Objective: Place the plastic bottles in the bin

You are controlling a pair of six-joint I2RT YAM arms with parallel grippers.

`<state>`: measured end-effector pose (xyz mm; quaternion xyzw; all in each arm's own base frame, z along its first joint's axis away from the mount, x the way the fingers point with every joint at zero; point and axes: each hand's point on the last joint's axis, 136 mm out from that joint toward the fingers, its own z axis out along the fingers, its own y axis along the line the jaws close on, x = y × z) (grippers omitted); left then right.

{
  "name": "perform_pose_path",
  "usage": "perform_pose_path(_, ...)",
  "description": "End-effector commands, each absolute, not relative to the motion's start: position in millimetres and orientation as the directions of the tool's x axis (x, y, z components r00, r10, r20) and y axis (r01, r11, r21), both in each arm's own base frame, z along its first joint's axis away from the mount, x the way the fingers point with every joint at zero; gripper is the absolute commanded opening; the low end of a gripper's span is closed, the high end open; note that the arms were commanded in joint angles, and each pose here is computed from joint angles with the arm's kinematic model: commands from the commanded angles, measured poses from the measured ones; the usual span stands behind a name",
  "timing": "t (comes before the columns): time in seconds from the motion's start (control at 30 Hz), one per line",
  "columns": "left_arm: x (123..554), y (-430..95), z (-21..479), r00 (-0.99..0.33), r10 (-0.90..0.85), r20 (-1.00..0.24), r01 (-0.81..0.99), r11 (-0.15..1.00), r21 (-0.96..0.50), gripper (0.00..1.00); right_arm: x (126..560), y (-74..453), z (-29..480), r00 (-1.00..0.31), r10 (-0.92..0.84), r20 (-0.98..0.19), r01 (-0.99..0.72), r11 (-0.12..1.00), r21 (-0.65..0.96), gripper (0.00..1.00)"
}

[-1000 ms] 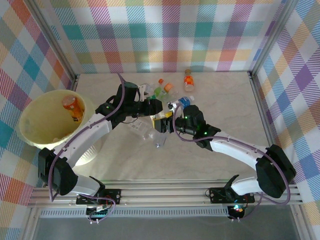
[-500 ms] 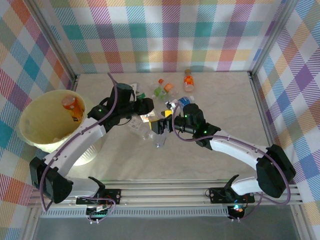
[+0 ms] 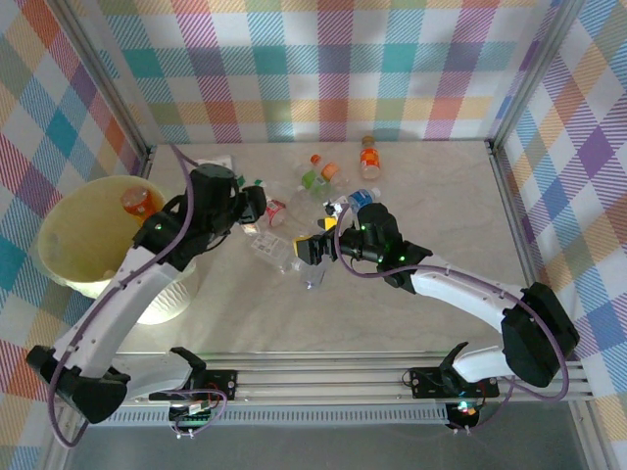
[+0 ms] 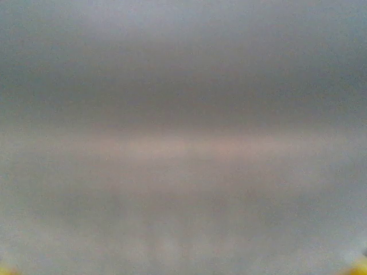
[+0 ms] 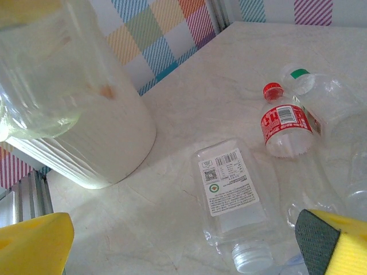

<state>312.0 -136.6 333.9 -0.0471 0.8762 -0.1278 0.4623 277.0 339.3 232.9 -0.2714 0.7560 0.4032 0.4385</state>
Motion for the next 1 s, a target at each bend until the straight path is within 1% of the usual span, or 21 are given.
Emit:
perform_pose_path(0.0,297.4,-97.2,368.4,-0.481,-0.156,-0.863,-0.043,0.987,-0.154,0.51,278.7,345.1,244.3,-0.412,-0.045,-0.910,-0.795,0.506,0.335,1.00)
perform_pose_path(0.13,290.1,-68.9,393.0,-0.430,-0.106,-0.897,-0.129,0.990,-0.055,0.51,276.6,347.4,246.6,-0.403,-0.050,-0.914,-0.808,0.489,0.330,1.00)
perform_pose_path(0.27,284.7,-36.8,419.4,-0.367,-0.051,-0.929,-0.260,0.964,0.050,0.51,275.4,348.0,246.8,-0.402,-0.054,-0.914,-0.812,0.483,0.328,1.00)
perform_pose_path(0.4,280.6,-9.4,443.7,-0.329,0.015,-0.944,-0.385,0.911,0.149,0.51,272.6,348.3,249.9,-0.394,-0.057,-0.918,-0.822,0.469,0.323,1.00)
perform_pose_path(0.53,279.2,20.1,456.1,-0.337,0.058,-0.940,-0.514,0.825,0.235,0.51,269.6,350.1,254.8,-0.385,-0.059,-0.921,-0.835,0.448,0.320,1.00)
perform_pose_path(0.63,276.6,43.3,456.5,-0.348,0.044,-0.936,-0.591,0.765,0.256,0.51,268.4,351.4,257.5,-0.377,-0.071,-0.924,-0.843,0.439,0.310,1.00)
perform_pose_path(0.77,268.2,83.3,443.2,-0.377,-0.013,-0.926,-0.689,0.672,0.271,0.50,267.2,352.3,261.0,-0.362,-0.080,-0.929,-0.853,0.430,0.296,1.00)
perform_pose_path(0.97,259.2,126.2,401.3,-0.429,-0.154,-0.890,-0.737,0.629,0.246,0.50,264.7,352.1,262.5,-0.355,-0.088,-0.931,-0.860,0.420,0.289,1.00)
